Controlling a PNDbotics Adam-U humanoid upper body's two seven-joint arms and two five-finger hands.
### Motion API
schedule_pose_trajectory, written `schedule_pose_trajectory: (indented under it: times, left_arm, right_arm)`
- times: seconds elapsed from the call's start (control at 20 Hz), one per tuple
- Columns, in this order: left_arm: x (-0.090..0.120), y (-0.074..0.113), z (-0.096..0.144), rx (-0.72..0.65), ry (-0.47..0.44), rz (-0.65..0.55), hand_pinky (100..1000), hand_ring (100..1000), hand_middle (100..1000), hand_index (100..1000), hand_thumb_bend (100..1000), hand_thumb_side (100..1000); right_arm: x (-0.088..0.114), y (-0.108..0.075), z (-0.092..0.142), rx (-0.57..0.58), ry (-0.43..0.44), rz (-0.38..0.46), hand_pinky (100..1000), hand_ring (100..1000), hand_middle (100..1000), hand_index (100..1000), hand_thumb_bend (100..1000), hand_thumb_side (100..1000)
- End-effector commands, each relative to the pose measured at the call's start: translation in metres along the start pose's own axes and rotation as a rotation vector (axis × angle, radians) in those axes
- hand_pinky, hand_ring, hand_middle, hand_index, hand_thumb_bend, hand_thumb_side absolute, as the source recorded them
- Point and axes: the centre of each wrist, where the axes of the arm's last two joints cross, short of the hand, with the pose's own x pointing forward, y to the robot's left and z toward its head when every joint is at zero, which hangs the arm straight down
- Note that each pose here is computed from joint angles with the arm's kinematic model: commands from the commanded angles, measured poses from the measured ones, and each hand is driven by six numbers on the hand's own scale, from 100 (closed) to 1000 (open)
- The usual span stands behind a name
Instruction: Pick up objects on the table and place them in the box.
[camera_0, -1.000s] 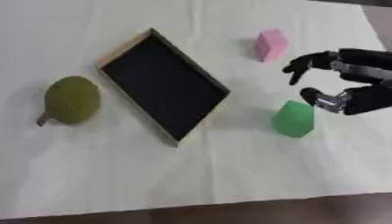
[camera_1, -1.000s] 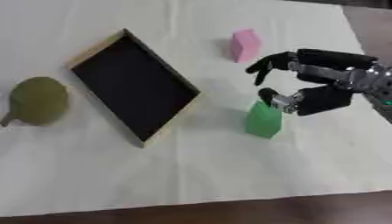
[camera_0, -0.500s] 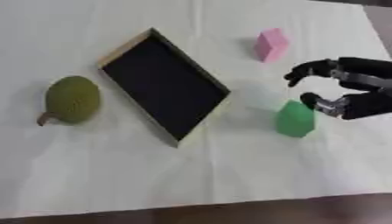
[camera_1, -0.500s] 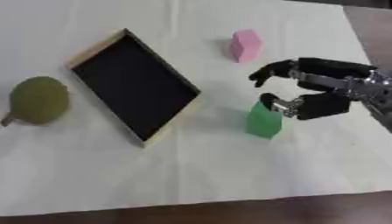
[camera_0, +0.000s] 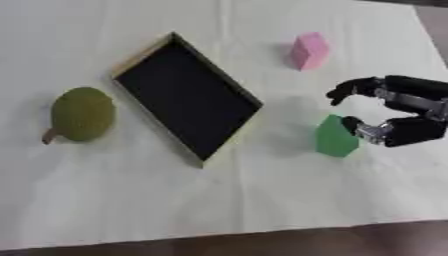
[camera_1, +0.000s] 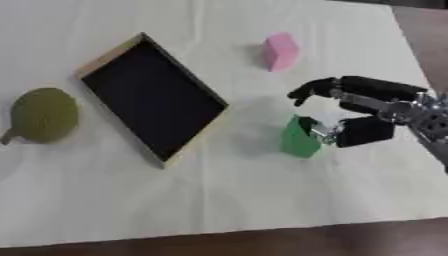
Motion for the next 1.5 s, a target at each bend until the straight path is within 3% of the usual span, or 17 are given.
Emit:
schedule_pose_trajectory:
  times: [0.05, 0.35, 0.5, 0.55, 0.9, 1.1, 1.25, 1.5]
  left_arm:
    - [0.006, 0.002, -0.006, -0.007, -0.028, -0.005, 689, 784, 794, 818, 100, 645]
    - [0.006, 0.002, -0.006, -0.008, -0.028, -0.005, 689, 784, 794, 818, 100, 643]
    - [0.006, 0.002, -0.006, -0.009, -0.028, -0.005, 689, 785, 794, 817, 100, 644]
    - [0.006, 0.002, -0.006, -0.009, -0.028, -0.005, 689, 785, 794, 817, 100, 643]
    - [0.006, 0.002, -0.006, -0.008, -0.028, -0.004, 688, 785, 791, 817, 100, 644]
    - [0.006, 0.002, -0.007, -0.008, -0.028, -0.003, 689, 785, 791, 817, 100, 644]
    - [0.006, 0.002, -0.007, -0.008, -0.028, -0.002, 688, 785, 790, 817, 100, 644]
    - [0.006, 0.002, -0.007, -0.009, -0.028, 0.0, 688, 785, 790, 816, 100, 645]
  right_arm:
    - [-0.002, -0.008, 0.005, -0.023, 0.011, 0.032, 1000, 1000, 798, 946, 100, 660]
    - [-0.004, -0.003, 0.003, -0.028, 0.002, 0.03, 1000, 1000, 802, 946, 100, 644]
    - [-0.005, -0.002, 0.003, -0.019, 0.003, 0.04, 1000, 1000, 804, 946, 100, 603]
    - [-0.006, -0.001, 0.003, -0.016, 0.006, 0.043, 1000, 1000, 804, 946, 100, 549]
    - [-0.01, 0.003, 0.001, -0.011, 0.03, 0.061, 1000, 1000, 805, 945, 100, 463]
    - [-0.012, 0.007, 0.001, -0.013, 0.047, 0.058, 1000, 1000, 806, 947, 100, 539]
    - [-0.015, 0.011, 0.0, -0.006, 0.061, 0.048, 1000, 1000, 813, 955, 100, 656]
    - [-0.018, 0.013, 0.0, 0.001, 0.069, 0.052, 1000, 1000, 810, 955, 100, 668]
